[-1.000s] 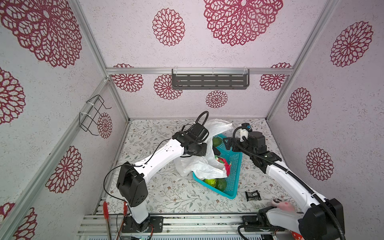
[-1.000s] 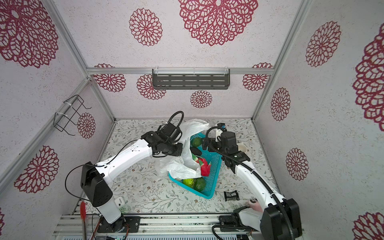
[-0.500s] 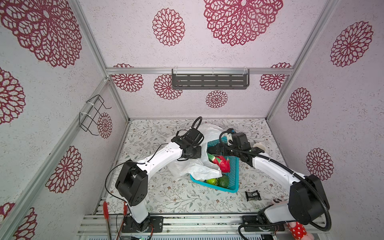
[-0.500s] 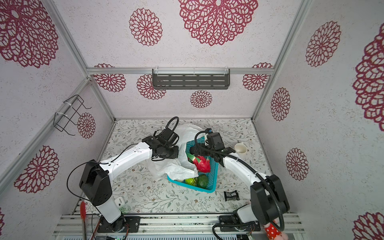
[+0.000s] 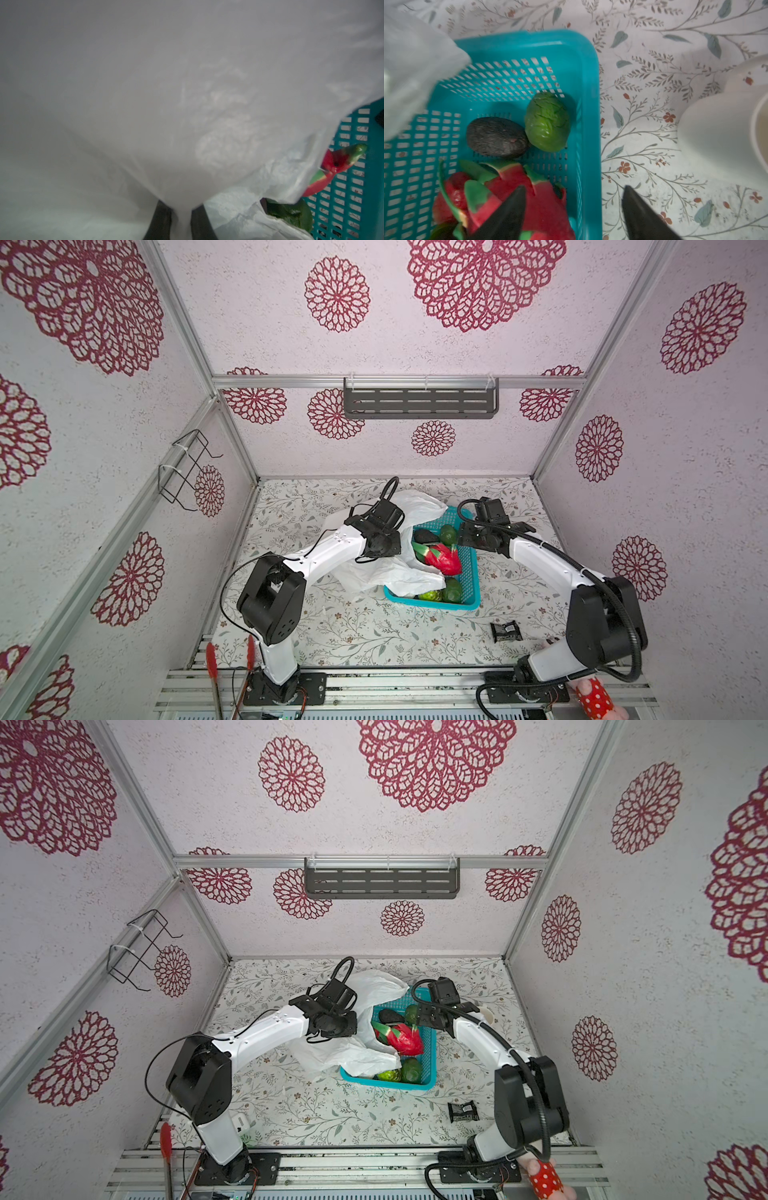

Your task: Place the fruits into the plastic bag

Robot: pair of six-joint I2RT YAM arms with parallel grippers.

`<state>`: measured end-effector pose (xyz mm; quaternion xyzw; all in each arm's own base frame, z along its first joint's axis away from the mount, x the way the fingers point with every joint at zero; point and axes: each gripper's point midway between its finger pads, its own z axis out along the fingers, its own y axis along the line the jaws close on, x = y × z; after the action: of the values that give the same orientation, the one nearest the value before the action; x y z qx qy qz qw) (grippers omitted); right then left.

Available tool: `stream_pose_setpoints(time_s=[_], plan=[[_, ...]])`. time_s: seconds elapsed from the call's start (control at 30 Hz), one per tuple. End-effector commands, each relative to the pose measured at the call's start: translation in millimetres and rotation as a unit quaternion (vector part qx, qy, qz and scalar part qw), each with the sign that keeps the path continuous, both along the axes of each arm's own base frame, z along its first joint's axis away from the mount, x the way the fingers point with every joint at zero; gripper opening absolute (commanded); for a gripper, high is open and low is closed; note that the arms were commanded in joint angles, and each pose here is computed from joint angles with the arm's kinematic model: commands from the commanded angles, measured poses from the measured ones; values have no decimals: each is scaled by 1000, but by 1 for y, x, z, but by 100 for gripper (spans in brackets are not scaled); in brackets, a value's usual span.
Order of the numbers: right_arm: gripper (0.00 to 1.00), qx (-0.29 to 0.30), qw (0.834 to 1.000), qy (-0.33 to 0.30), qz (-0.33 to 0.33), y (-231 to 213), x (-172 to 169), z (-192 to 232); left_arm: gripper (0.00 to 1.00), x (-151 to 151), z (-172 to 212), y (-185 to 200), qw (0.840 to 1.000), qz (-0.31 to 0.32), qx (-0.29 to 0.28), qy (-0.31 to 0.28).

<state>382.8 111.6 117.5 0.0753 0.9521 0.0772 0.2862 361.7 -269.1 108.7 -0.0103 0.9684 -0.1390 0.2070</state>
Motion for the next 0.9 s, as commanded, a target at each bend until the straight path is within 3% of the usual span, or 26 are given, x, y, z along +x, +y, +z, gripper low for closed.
stream_pose_setpoints(time_s=[0.0,0.13,0.23,0.3,0.4,0.5,0.57,0.73,0.87], plan=[[44,11,1000,17,6,8,7,-4,0,23,-10,5,999,42,-7,-5],[13,5,1000,18,19,16,34,-7,0,42,-7,-5,999,43,-29,-11],[11,-6,1000,1,-1,7,60,5,0,57,-8,-12,999,41,-33,-11],[21,-15,1000,-21,-17,-1,72,19,2,63,-6,-13,999,37,-29,-13],[48,-17,998,-55,-12,-2,78,40,23,64,3,-14,999,28,-31,-22],[57,-10,996,-86,-9,-2,74,60,29,63,4,-9,999,32,-37,-21],[59,1,994,-113,-4,-1,69,75,26,63,21,-8,997,36,-56,-36],[60,70,982,-153,84,38,51,101,5,63,23,-7,997,39,-58,-40],[60,135,964,-143,177,94,31,101,2,62,31,-7,996,34,-66,-47]])
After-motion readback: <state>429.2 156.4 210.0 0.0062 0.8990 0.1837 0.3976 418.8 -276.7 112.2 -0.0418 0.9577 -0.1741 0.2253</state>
